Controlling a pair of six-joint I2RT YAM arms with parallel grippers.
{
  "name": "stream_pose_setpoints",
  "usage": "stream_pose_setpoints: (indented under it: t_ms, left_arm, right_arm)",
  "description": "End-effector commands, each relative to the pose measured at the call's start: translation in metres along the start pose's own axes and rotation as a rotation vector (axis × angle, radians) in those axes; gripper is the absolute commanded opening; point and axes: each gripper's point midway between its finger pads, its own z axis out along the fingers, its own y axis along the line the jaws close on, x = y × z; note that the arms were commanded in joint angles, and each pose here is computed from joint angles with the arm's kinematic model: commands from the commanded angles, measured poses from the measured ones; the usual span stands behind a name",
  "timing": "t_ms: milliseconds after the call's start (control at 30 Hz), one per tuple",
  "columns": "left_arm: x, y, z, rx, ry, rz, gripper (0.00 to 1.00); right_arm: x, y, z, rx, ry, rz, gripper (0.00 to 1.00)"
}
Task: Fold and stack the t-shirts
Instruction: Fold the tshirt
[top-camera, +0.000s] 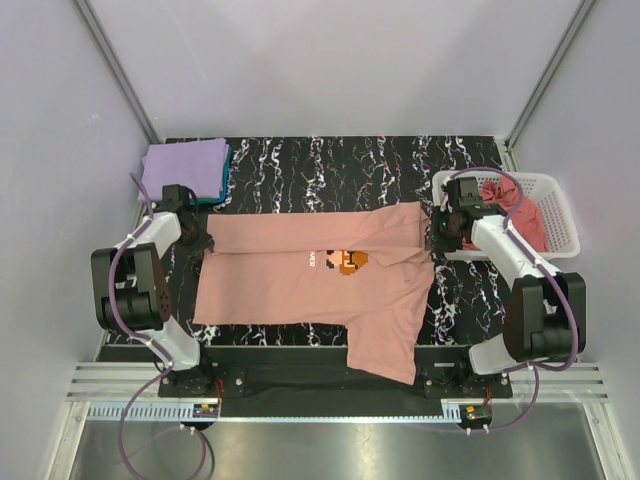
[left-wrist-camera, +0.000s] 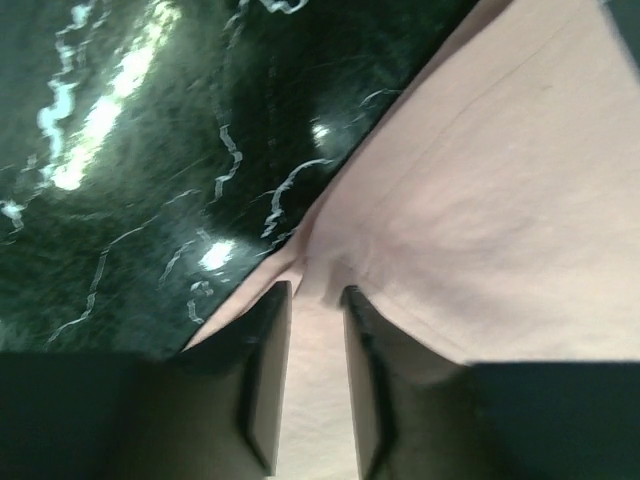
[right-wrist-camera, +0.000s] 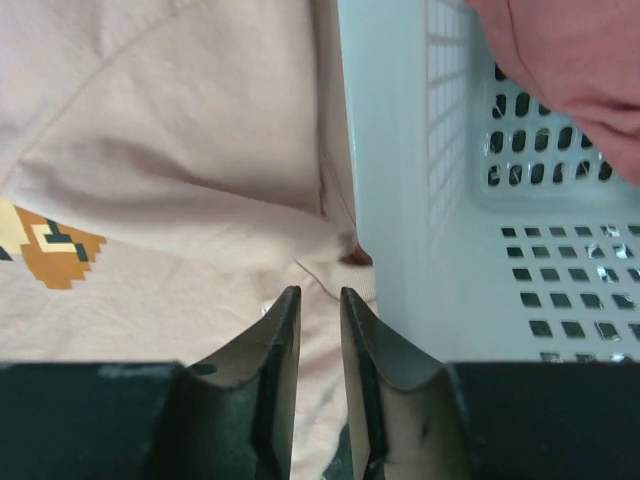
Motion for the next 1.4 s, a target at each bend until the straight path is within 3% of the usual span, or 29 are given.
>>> stream_pose_setpoints:
  t_ms: [0,133,233,267,400,533,700,867,1167,1367]
  left_arm:
    - [-0.013,0.012,-0.013,-0.083,-0.041,-0.026,0.40]
    - [-0.032,0.011,-0.037,-0.115,-0.119,-0.083,0.50]
    - [-0.036,-0.018,-0.043,0.011,-0.123,-0.086,0.58]
    - [-0.029,-0.024,-0.040,0.045,-0.100,-0.078,0.58]
    - [-0.018,-0.049,-0.025,0.185,-0.046,-0.070,0.58]
    - [-0.005,-0.045,-0.005,0.158,0.015,-0.069,0.57]
    - [0.010,-0.023,0.018,0.038,0.085,-0.060,0.52]
    - [-0.008,-0.013,0.013,-0.043,0.026,-0.011,0.51]
    - [-0.048,-0.056,-0.021,0.100,-0.059,-0.020,0.56]
    - [-0.047,-0.062,-0.023,0.132,-0.043,-0.018,0.56]
  right_arm:
    - [0.001,-0.012,-0.019,0.081,-0.002,0.021,0.30]
    - [-0.010,-0.013,-0.041,0.112,-0.039,0.053,0.37]
    - [-0.019,0.010,-0.044,0.001,-0.073,0.047,0.43]
    - [-0.019,0.020,-0.042,-0.040,-0.073,0.043,0.45]
    - [-0.011,0.050,-0.024,-0.013,-0.027,0.010,0.41]
    - [0.012,0.093,-0.015,-0.057,0.017,0.009,0.41]
    - [0.023,0.091,0.020,-0.004,0.061,-0.096,0.36]
    - [0.025,0.098,0.040,0.013,0.079,-0.259,0.34]
    - [0.031,0.119,0.051,0.006,0.084,-0.388,0.32]
    - [0.040,0.109,0.064,0.085,0.118,-0.416,0.30]
